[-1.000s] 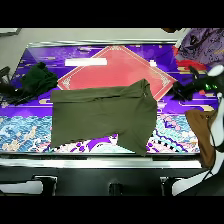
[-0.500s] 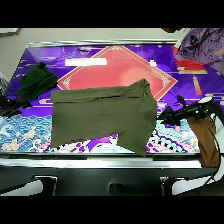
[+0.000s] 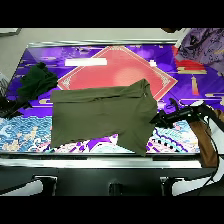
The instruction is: Fold the clothes and pants, and hang the long-sleeved shirts on hangers.
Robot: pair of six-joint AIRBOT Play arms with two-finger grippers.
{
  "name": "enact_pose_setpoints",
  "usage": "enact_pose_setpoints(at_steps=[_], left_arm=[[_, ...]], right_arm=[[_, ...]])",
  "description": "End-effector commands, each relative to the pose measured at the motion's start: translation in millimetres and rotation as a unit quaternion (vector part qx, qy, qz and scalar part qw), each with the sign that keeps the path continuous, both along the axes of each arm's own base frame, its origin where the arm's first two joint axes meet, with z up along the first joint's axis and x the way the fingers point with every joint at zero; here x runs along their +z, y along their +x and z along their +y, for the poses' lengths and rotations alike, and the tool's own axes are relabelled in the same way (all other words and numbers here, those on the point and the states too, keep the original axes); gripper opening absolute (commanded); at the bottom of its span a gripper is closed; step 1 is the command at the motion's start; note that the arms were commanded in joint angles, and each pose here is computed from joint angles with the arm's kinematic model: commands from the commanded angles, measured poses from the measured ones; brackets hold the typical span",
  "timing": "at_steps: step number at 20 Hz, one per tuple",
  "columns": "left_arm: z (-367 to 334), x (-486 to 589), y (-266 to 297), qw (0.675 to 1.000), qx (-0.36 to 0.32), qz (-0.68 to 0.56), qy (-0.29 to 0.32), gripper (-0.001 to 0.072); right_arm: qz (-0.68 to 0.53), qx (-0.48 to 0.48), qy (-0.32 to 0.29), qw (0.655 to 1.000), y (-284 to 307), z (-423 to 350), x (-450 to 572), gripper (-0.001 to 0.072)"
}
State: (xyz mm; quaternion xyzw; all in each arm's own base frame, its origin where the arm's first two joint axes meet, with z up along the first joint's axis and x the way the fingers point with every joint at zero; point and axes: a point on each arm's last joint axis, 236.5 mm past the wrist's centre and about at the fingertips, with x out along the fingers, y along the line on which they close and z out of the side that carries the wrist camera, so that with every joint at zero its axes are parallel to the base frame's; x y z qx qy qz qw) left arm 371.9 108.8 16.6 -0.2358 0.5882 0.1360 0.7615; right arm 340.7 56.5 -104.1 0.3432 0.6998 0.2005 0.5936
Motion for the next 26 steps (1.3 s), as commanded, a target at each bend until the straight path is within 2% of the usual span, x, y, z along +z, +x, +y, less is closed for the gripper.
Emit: enact_pose_setpoints(at_steps=[1, 2, 4, 7, 11, 13, 19, 26], left_arm=[[2, -1, -4, 1.000, 0.011, 0.006, -0.004, 0.0618], [3, -2, -6, 1.000, 0.013, 0.010, -0.005, 0.0618], [3, -9, -18, 0.999, 0.014, 0.026, -0.012, 0.0618], [-2, -29, -54, 0.998, 0.012, 0.047, -0.028, 0.0618], [-53, -66, -106, 0.985, 0.014, 0.042, -0.164, 0.0618], [-72, -85, -125, 0.976, 0.023, 0.059, -0.207, 0.0618], [-96, -111, -151, 0.968, 0.022, 0.088, -0.234, 0.0617], [-105, -119, -156, 0.961, 0.028, 0.102, -0.255, 0.0605]], right_arm=[[0.008, 0.009, -0.003, 1.000, -6, 0, -2, 0.0410], [0.008, 0.010, -0.004, 1.000, -7, 0, -3, 0.0328], [0.004, 0.010, -0.006, 1.000, -5, -1, -3, 0.0041], [0.002, 0.010, -0.006, 1.000, -4, -1, -4, 0.0027], [0.002, 0.010, -0.006, 1.000, -4, -1, -3, 0.0027], [0.003, 0.010, -0.006, 1.000, -5, -1, -3, 0.0027], [0.006, 0.013, -0.003, 1.000, -7, 0, -2, 0.0027], [0.003, 0.012, -0.002, 1.000, -6, 0, -1, 0.0027]])
